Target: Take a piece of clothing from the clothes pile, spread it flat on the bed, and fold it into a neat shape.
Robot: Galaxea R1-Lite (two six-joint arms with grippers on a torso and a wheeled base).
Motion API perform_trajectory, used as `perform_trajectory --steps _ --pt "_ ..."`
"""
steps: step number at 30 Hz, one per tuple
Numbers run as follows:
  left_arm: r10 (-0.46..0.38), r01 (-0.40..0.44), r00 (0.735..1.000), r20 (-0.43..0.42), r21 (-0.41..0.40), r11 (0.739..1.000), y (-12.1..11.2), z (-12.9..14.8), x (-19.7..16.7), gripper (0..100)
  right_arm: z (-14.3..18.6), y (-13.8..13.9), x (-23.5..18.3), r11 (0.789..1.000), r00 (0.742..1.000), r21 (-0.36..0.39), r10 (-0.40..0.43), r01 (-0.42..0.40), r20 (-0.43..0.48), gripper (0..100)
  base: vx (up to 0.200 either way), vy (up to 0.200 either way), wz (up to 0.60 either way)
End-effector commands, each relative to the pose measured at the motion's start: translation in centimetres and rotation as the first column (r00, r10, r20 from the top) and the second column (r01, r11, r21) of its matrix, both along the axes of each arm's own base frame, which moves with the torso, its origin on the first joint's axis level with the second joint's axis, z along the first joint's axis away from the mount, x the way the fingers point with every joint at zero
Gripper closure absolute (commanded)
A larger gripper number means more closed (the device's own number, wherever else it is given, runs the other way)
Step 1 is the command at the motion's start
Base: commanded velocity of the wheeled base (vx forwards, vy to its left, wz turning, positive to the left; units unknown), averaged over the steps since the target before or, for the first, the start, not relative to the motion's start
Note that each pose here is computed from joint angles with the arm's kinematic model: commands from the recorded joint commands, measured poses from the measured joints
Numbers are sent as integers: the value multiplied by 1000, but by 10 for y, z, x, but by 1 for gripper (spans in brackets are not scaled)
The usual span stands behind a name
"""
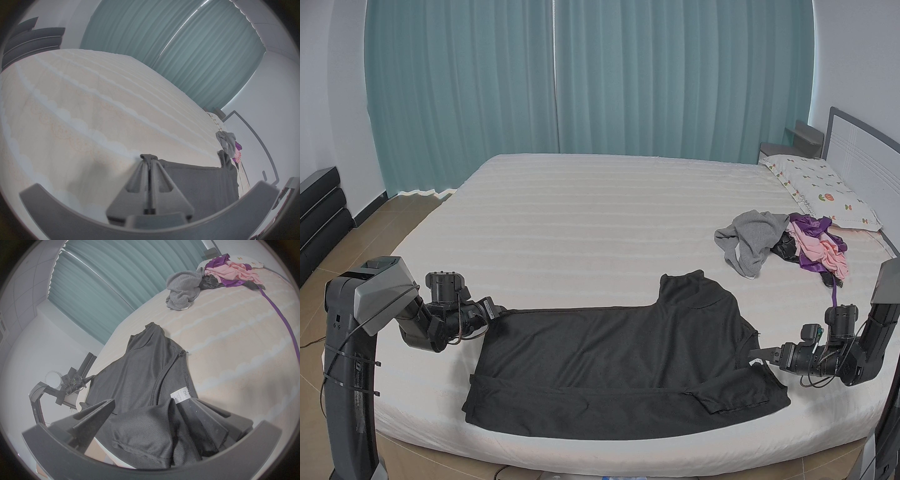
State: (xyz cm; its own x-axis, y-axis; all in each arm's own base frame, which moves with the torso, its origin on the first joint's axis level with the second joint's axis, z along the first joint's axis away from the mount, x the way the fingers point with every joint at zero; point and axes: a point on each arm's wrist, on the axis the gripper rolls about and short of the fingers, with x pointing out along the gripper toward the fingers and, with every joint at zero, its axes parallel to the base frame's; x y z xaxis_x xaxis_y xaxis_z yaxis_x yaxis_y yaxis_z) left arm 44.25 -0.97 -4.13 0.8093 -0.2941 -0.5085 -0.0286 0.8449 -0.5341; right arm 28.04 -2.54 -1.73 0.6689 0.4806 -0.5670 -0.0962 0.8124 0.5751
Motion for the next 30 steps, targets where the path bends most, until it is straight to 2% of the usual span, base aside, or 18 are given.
perform_trajectory --steps 1,5,7,10,13,15,21,30 --pt "13 -13 1000 -4 -5 1000 4 2 -2 100 0 1 2 1000 1000 1 3 -3 5 0 0 0 0" --pt "60 -60 998 4 -55 997 7 17 -3 100 7 6 13 1000 999 -26 5 -4 49 0 0 0 0" --pt "83 -82 997 5 -89 993 8 24 -3 100 13 9 30 997 995 -70 -34 40 96 0 0 0 0" --pt "94 -93 996 0 -113 989 7 28 -4 100 15 20 51 995 990 -75 -49 59 129 0 0 0 0" --pt "100 -99 995 -1 -130 987 6 35 -8 100 13 43 78 994 985 -67 -70 82 160 0 0 0 0" --pt "103 -103 995 -6 -135 986 6 37 -10 100 12 46 91 993 979 -67 -85 99 184 0 0 0 0" --pt "118 -120 993 -22 -152 981 8 36 -13 100 8 48 125 992 987 -73 -91 102 135 0 0 0 0" --pt "120 -124 992 -37 -157 980 7 34 -16 100 5 49 178 986 985 -69 -143 150 98 0 0 0 0"
